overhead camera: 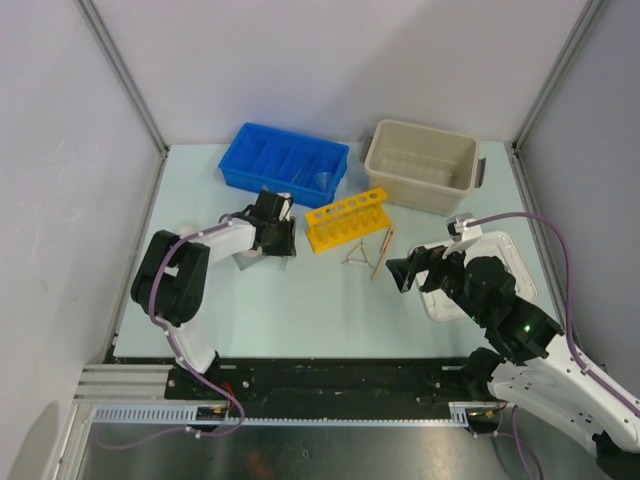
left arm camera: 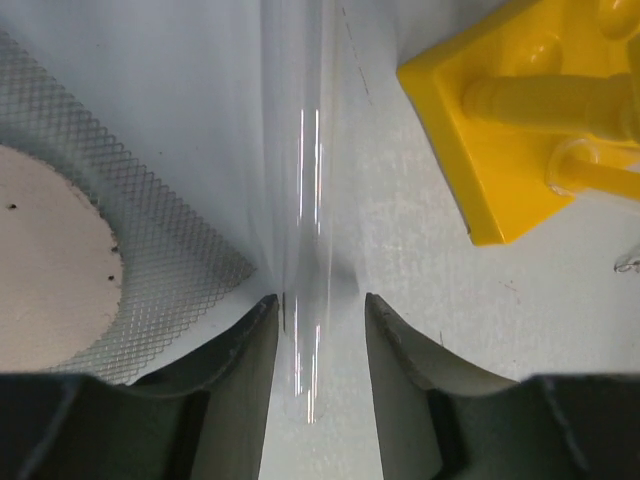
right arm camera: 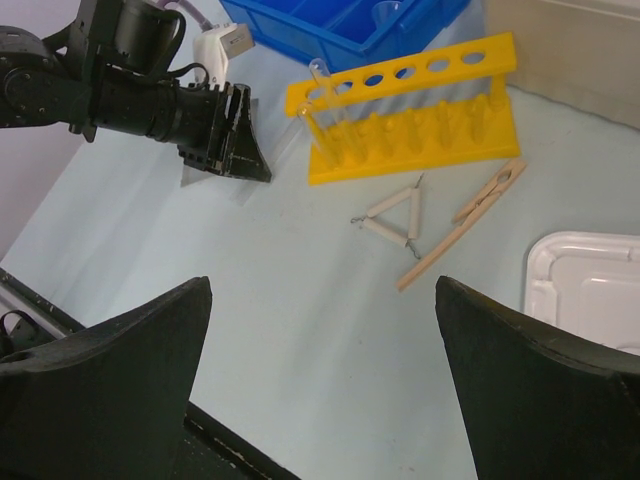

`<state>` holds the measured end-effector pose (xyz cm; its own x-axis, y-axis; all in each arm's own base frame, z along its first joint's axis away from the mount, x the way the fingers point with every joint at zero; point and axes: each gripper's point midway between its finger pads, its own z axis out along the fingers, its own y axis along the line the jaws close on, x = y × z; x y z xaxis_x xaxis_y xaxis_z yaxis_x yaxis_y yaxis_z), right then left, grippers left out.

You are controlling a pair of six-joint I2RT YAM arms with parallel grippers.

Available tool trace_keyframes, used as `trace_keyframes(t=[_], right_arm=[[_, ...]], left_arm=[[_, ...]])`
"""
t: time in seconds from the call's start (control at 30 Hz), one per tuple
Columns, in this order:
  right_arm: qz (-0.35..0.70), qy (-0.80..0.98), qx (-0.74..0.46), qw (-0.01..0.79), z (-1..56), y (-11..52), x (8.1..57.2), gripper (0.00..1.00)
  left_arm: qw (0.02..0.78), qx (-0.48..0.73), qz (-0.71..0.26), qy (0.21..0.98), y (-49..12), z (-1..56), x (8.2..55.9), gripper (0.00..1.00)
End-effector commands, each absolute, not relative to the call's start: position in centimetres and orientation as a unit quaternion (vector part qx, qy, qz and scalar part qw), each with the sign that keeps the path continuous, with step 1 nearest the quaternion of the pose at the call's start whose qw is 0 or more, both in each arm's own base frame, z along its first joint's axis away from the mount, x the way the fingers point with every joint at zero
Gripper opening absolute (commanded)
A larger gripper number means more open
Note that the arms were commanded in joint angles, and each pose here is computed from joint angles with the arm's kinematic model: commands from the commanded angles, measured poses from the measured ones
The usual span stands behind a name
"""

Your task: Organize the chemistry lab equipment

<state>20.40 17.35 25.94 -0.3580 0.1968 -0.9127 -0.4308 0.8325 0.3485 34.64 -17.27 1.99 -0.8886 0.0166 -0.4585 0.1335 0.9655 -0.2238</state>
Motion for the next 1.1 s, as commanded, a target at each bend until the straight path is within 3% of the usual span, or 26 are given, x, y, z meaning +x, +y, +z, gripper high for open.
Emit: trace_keyframes(t=[0.0, 0.4, 1.07], right_arm=[[0.286, 0.772, -0.069, 0.564, 26.3, 17.3, 20.3, 0.99], [0.292, 0.779, -0.057, 0.552, 25.9, 17.7, 20.5, 0.99], [0.342, 0.801, -0.048, 0.490, 23.4, 20.9, 20.3, 0.99]], left_arm=[[0.215, 0.037, -0.109, 0.970, -17.2, 0.7, 33.4, 0.44], [0.193, 0.037, -0.097, 0.976, -16.7, 0.2, 30.4, 0.34], [0.159, 0.047, -0.195, 0.967, -19.3, 2.3, 22.2, 0.22]])
